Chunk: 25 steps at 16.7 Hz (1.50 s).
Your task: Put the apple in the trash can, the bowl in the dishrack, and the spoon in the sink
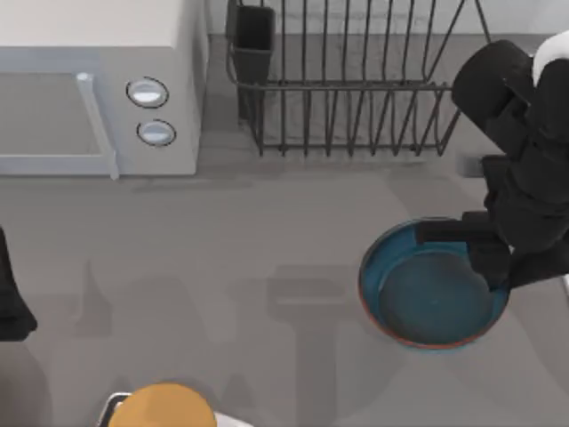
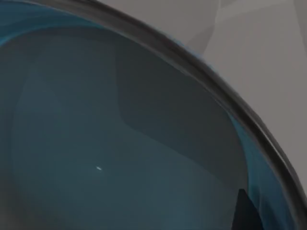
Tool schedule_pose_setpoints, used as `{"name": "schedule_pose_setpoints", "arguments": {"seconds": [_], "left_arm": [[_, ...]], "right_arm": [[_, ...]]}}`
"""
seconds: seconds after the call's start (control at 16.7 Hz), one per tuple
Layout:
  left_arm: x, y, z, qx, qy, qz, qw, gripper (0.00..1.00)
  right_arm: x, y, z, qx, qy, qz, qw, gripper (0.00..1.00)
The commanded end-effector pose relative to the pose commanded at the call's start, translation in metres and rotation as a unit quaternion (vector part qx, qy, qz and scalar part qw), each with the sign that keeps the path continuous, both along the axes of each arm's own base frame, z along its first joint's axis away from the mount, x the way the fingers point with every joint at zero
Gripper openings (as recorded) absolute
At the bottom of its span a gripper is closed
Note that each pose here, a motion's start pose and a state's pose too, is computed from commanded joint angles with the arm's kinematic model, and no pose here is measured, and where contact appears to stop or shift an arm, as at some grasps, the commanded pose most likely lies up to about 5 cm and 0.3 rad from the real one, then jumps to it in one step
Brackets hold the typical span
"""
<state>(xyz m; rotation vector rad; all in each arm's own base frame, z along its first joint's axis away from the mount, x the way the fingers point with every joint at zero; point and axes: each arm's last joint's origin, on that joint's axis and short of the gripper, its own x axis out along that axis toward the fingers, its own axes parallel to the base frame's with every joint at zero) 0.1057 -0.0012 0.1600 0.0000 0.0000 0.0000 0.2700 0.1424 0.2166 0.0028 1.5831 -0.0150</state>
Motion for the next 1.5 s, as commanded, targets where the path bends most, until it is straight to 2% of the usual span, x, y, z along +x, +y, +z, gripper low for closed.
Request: {"name": "schedule_pose_setpoints", "arguments": {"seconds": [0.12,0.48,0.66,0.78,0.9,1.08,1.2,1.32,1.5], "left_arm": [[0.000,0.000,0.000,0.000,0.000,0.000,1.000,1.00],[0.000,0.000,0.000,0.000,0.000,0.000,1.000,1.00],[0.000,0.000,0.000,0.000,0.000,0.000,1.000,1.00],[0.000,0.000,0.000,0.000,0.000,0.000,1.000,1.00],[0.000,0.000,0.000,0.000,0.000,0.000,1.000,1.00],[0.000,0.000,0.000,0.000,0.000,0.000,1.000,1.00],[0.000,0.000,0.000,0.000,0.000,0.000,1.000,1.00],[0.000,0.000,0.000,0.000,0.000,0.000,1.000,1.00],[0.000,0.000,0.000,0.000,0.000,0.000,1.000,1.00]], "right_arm": [[-0.001,-0.001,0.013,0.004,-0.007,0.000,1.000,0.00],[-0.001,0.003,0.013,0.002,-0.016,0.008,1.000,0.00],[0.001,0.020,0.025,-0.008,-0.096,0.051,0.994,0.00],[0.002,0.038,0.038,-0.018,-0.183,0.088,0.979,0.00],[0.000,0.060,0.056,-0.028,-0.288,0.121,0.950,0.00],[-0.011,0.093,0.090,-0.037,-0.450,0.138,0.881,0.00],[-0.025,0.111,0.118,-0.036,-0.546,0.123,0.828,0.00],[-0.044,0.122,0.146,-0.030,-0.621,0.091,0.778,0.00],[-0.072,0.125,0.183,-0.016,-0.687,0.035,0.725,0.00]]}}
